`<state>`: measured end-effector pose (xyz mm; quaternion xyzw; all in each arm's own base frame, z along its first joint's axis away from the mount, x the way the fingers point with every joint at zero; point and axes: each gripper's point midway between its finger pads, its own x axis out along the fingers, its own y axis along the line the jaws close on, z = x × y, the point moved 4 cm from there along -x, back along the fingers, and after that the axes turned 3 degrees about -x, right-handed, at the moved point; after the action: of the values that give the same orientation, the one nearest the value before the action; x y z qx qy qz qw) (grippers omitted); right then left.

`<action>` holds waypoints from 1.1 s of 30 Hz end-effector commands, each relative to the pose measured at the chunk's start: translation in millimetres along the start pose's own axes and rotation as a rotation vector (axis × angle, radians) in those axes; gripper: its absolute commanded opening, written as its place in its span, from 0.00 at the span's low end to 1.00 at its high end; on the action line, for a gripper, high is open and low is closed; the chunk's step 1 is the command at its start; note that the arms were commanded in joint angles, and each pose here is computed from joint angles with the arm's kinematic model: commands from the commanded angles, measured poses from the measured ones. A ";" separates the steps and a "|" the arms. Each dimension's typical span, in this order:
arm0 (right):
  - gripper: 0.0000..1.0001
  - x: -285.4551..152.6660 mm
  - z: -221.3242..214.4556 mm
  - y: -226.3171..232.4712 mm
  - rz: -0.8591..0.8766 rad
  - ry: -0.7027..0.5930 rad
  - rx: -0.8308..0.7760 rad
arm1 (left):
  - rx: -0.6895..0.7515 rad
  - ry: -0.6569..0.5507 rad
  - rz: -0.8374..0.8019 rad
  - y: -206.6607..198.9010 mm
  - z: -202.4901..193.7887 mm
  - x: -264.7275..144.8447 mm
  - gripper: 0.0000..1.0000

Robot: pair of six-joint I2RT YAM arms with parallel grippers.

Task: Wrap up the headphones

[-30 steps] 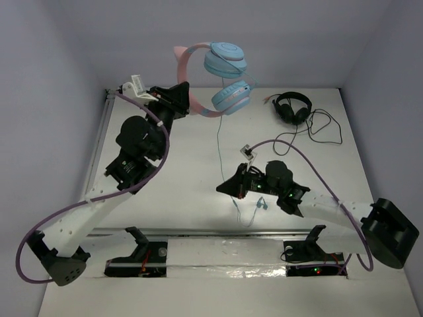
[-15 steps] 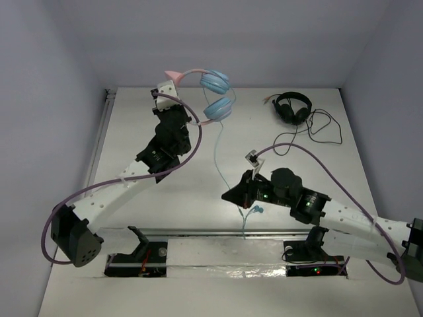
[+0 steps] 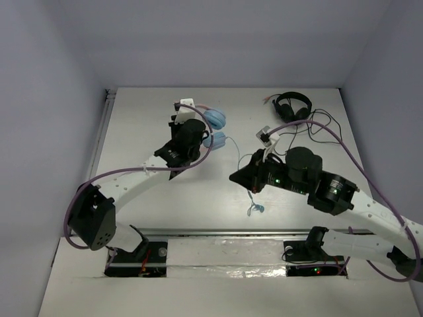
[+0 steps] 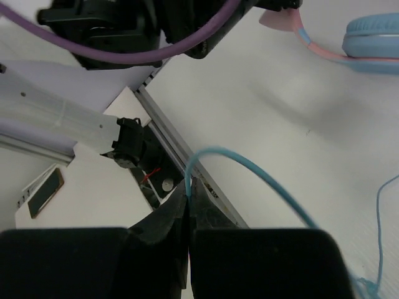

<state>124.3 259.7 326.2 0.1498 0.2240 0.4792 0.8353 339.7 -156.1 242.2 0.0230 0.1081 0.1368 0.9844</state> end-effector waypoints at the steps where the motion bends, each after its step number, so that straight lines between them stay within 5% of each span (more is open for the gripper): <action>1: 0.00 -4.8 -3.4 5.0 0.010 0.079 -0.033 | -0.267 -0.003 -0.045 -0.2 19.6 8.7 0.00; 11: 0.00 8.0 -56.9 -4.8 0.004 0.193 0.009 | -0.532 0.047 -0.377 -13.4 75.8 1.6 0.00; 19: 0.00 33.2 -102.7 -55.7 -0.203 0.170 0.061 | -0.604 -0.138 -0.480 41.1 172.1 -52.2 0.00; 21: 0.23 33.0 -103.7 -68.3 -0.271 0.132 0.055 | -0.575 -0.145 -0.485 49.4 182.6 -62.7 0.00; 22: 0.54 29.5 -96.9 -68.2 -0.283 0.108 0.050 | -0.561 -0.150 -0.489 52.9 188.6 -67.5 0.00; 23: 0.67 26.5 -89.6 -67.9 -0.291 0.079 0.041 | -0.532 -0.153 -0.494 57.6 196.3 -73.7 0.00; 25: 0.81 14.6 -68.0 -62.4 -0.284 0.000 0.021 | -0.496 -0.136 -0.496 58.5 197.3 -75.7 0.00; 27: 0.81 3.8 -42.6 -55.5 -0.280 -0.092 0.011 | -0.459 -0.117 -0.494 60.4 194.3 -77.4 0.00; 30: 0.63 -17.9 -4.3 -39.6 -0.231 -0.229 -0.026 | -0.425 -0.092 -0.498 63.8 188.0 -79.3 0.00; 31: 0.35 -23.0 5.7 -37.1 -0.231 -0.260 -0.048 | -0.416 -0.082 -0.514 62.5 186.4 -81.2 0.00; 33: 0.18 -30.5 29.3 -29.9 -0.229 -0.331 -0.075 | -0.403 -0.056 -0.539 59.9 180.8 -83.9 0.00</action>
<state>137.2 223.2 285.6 0.1438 0.1795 0.3664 0.9016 288.6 -120.1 438.5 -0.2029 0.0454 -0.0856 0.9744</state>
